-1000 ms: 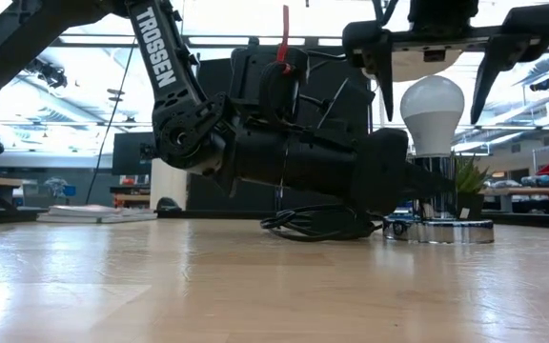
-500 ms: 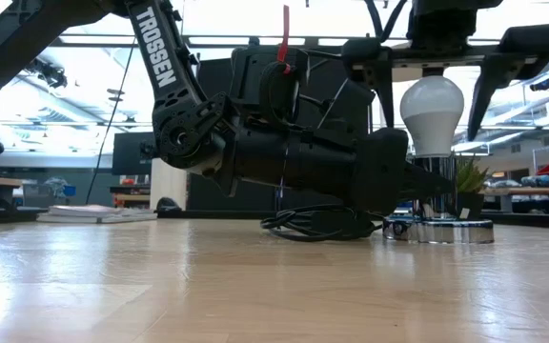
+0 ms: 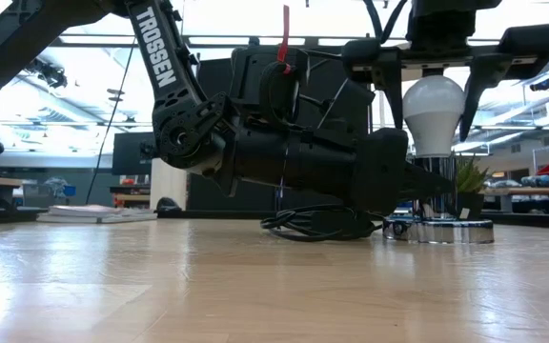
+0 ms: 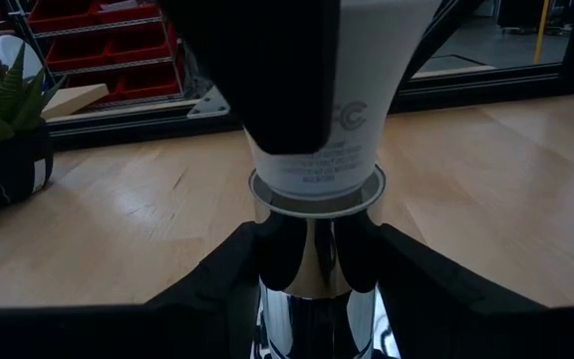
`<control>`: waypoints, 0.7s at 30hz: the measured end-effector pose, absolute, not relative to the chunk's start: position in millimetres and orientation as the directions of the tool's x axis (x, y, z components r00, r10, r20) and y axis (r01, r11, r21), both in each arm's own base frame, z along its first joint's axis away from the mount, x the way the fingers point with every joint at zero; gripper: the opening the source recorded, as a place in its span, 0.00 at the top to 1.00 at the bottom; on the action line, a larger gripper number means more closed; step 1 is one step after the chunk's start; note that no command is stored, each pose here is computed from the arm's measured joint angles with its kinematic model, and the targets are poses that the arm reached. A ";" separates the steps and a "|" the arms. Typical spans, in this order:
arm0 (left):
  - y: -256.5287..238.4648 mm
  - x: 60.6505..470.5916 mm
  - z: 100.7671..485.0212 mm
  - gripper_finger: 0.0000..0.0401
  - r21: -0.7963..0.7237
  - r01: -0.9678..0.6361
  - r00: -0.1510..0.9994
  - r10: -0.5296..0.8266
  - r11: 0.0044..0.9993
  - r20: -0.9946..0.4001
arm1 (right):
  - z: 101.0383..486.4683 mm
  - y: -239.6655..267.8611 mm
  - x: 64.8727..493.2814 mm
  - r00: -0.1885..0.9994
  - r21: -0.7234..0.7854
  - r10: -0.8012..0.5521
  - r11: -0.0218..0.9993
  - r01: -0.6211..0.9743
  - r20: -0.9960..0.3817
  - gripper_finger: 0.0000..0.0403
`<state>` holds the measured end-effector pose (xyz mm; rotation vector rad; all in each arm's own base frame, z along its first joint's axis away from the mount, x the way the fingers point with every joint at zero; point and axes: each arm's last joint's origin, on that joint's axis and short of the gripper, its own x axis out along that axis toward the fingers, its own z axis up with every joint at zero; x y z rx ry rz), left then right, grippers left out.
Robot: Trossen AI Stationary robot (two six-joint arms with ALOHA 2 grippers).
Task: Screw lightbulb
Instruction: Insert the lightbulb into the lamp
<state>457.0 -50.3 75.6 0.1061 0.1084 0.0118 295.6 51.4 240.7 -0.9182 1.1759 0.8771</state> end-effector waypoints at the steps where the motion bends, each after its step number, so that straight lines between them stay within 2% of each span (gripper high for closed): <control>1: -50.3 457.0 75.6 0.57 0.106 -0.007 0.994 0.018 0.994 -0.108 | 240.7 51.4 295.6 0.167 -0.124 0.082 0.380 -0.917 -0.983 0.34; 5: -50.3 457.0 75.4 0.57 0.100 -0.008 0.994 0.019 0.995 -0.108 | 240.7 51.3 295.6 0.167 -0.118 0.082 0.419 -0.900 -0.982 0.30; 13: -50.2 457.0 75.3 0.57 0.093 -0.011 0.994 0.021 0.996 -0.108 | 240.8 52.5 295.6 0.170 -0.103 0.082 0.521 -0.847 -0.982 0.33; 21: -50.1 456.9 75.3 0.57 0.086 -0.024 0.994 0.034 0.996 -0.108 | 240.7 53.2 295.9 0.172 -0.071 0.080 0.686 -0.724 -0.982 0.31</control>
